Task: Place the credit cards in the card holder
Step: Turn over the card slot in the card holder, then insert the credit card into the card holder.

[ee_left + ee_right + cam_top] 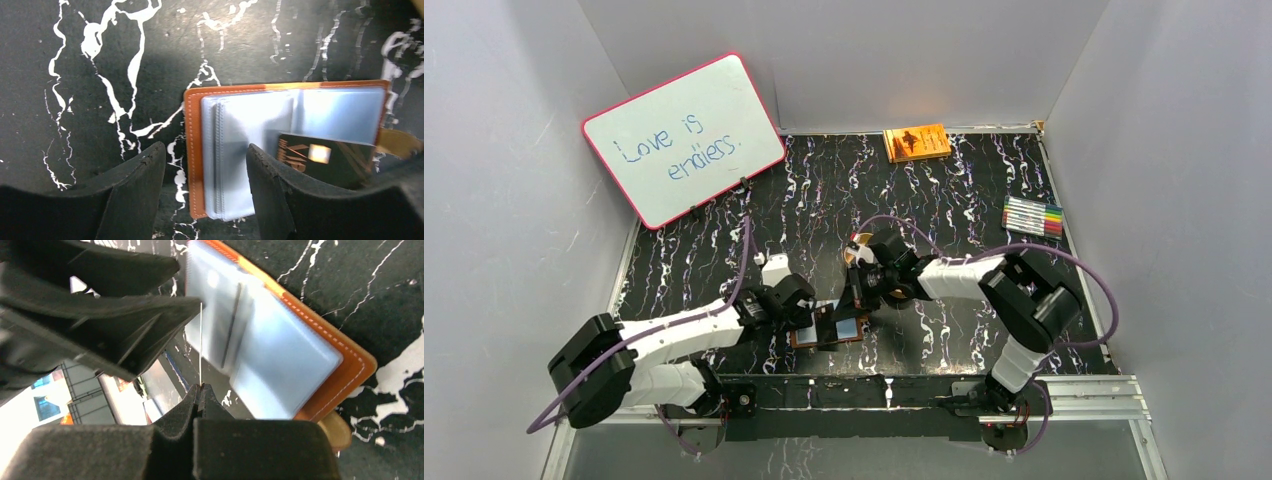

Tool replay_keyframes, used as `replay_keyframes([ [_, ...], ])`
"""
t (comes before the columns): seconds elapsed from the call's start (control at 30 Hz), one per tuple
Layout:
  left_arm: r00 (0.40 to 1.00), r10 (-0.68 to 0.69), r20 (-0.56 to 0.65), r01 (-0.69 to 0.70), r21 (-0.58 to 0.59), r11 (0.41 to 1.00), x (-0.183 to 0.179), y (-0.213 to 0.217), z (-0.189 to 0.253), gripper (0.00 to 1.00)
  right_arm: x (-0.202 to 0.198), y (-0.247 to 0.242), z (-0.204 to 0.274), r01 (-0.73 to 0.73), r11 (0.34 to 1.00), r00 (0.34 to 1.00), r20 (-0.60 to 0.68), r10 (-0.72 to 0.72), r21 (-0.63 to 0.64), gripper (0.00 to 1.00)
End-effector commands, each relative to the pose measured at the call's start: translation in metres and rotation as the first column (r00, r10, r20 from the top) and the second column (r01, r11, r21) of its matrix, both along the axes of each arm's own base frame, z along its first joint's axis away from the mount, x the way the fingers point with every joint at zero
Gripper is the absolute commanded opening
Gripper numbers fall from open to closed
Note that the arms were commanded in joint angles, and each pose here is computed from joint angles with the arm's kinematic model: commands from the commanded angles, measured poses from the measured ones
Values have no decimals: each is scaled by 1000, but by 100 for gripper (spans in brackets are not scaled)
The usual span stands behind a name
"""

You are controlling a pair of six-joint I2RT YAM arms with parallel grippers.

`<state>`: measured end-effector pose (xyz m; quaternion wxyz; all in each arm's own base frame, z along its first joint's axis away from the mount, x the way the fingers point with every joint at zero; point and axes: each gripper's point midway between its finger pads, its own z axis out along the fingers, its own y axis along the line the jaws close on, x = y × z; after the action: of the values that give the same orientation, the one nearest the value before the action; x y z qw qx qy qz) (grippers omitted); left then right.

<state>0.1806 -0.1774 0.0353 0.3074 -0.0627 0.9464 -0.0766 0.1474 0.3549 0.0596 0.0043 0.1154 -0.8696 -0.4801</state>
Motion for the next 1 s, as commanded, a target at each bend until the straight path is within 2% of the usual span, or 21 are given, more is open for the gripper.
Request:
replay_keyframes([
  [0.0, 999, 39, 3, -39, -3, 999, 7, 5, -3, 57, 5, -10, 31, 2, 999, 997, 79, -5, 46, 0],
  [0.13, 996, 77, 43, -76, -24, 997, 9, 14, 10, 58, 17, -26, 39, 62, 997, 989, 130, -68, 48, 0],
  [0.27, 990, 117, 73, -114, -48, 992, 8, 25, 21, 58, 25, -33, 36, 78, 995, 990, 110, -83, 55, 0],
  [0.47, 982, 188, 37, -187, -6, 982, -5, 48, 9, 56, 31, -25, 31, 54, 996, 996, 64, -59, 73, 0],
  [0.67, 963, 270, -3, -270, 8, 963, -17, 63, -8, 47, 30, -22, 22, 16, 997, 999, 30, -18, 73, 0],
  [0.97, 962, 270, -42, -269, 11, 963, -23, 61, -22, 46, 27, -19, 14, -5, 996, 1000, 2, 5, 88, 0],
])
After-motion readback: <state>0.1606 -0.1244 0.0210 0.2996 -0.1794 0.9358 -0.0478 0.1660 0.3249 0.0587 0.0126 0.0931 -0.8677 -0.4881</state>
